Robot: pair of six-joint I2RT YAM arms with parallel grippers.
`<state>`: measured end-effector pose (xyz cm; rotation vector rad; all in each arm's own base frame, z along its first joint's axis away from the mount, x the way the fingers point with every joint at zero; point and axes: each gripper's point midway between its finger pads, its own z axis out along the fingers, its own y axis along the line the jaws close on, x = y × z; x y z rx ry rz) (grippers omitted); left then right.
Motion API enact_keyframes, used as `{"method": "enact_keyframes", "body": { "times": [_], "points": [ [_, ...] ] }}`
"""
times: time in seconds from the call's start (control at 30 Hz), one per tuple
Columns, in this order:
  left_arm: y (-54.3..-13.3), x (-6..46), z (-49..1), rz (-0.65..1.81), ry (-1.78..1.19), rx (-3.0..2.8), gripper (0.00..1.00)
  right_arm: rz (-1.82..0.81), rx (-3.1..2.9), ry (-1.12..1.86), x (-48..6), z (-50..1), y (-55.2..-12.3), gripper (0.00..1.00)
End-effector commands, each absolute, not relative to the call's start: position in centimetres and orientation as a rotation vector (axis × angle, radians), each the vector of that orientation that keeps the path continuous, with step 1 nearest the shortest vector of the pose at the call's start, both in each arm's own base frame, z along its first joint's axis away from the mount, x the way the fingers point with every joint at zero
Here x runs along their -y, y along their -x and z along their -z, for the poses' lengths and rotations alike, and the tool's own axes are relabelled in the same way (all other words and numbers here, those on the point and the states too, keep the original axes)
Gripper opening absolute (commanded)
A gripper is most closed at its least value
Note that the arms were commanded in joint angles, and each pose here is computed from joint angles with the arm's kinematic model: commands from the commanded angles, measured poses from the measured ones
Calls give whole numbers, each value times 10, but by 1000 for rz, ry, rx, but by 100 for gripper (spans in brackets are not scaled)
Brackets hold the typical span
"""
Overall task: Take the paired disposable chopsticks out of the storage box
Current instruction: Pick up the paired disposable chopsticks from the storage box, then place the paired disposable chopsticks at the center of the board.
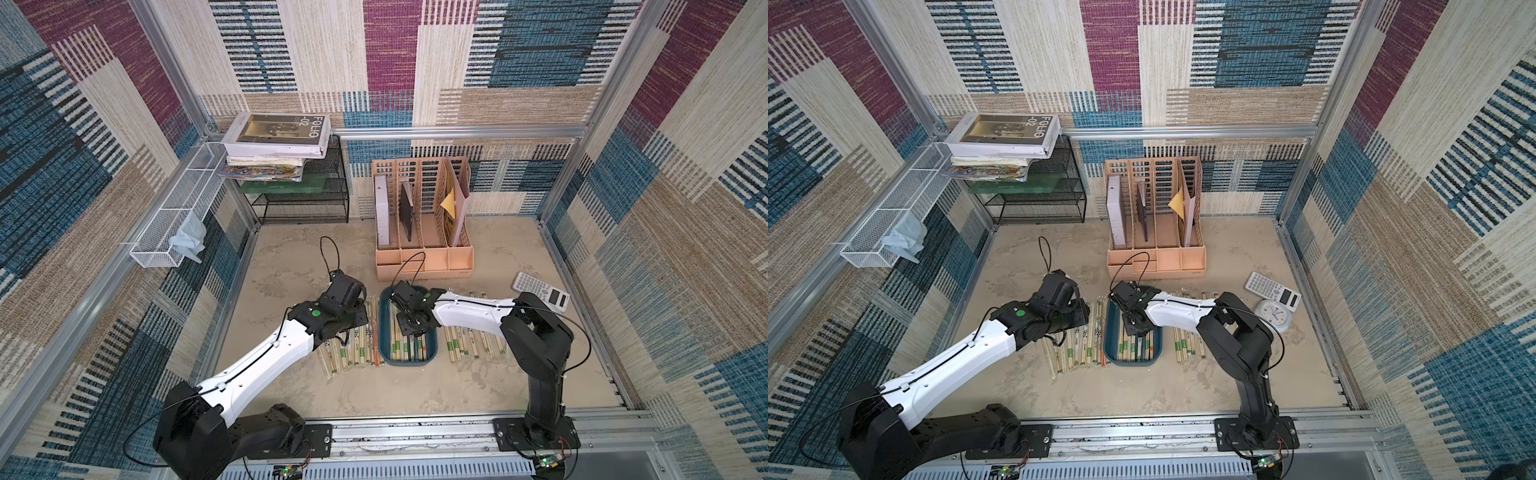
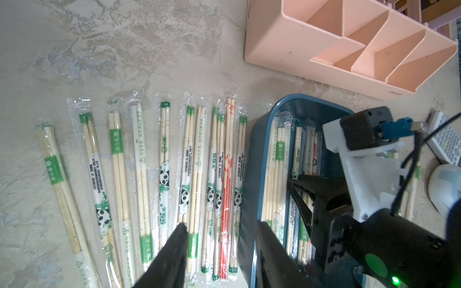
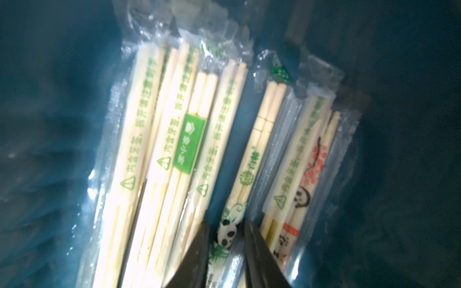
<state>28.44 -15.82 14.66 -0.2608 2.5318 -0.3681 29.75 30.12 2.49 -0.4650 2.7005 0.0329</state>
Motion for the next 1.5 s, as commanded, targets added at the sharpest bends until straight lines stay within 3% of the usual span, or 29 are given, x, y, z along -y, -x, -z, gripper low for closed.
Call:
{"method": "enact_keyframes", "body": {
  "times": [0.0,0.1,0.33,1.07,1.47],
  "points": [
    [-287,159,-150,373,258,-2517,47,-35,-2743,478,-299,-15,-291,27],
    [-287,159,-150,376,257,-2516,47,-40,-2744,465,-298,-16,-292,18],
    [-287,160,-148,382,259,-2521,47,-62,-2736,435,-296,-26,-296,12],
    [-292,183,-140,479,237,-2567,47,-258,-2593,343,-303,-105,-307,0],
    [-294,200,-143,501,198,-2574,46,-319,-2473,222,-274,-170,-316,1]
  ]
}}
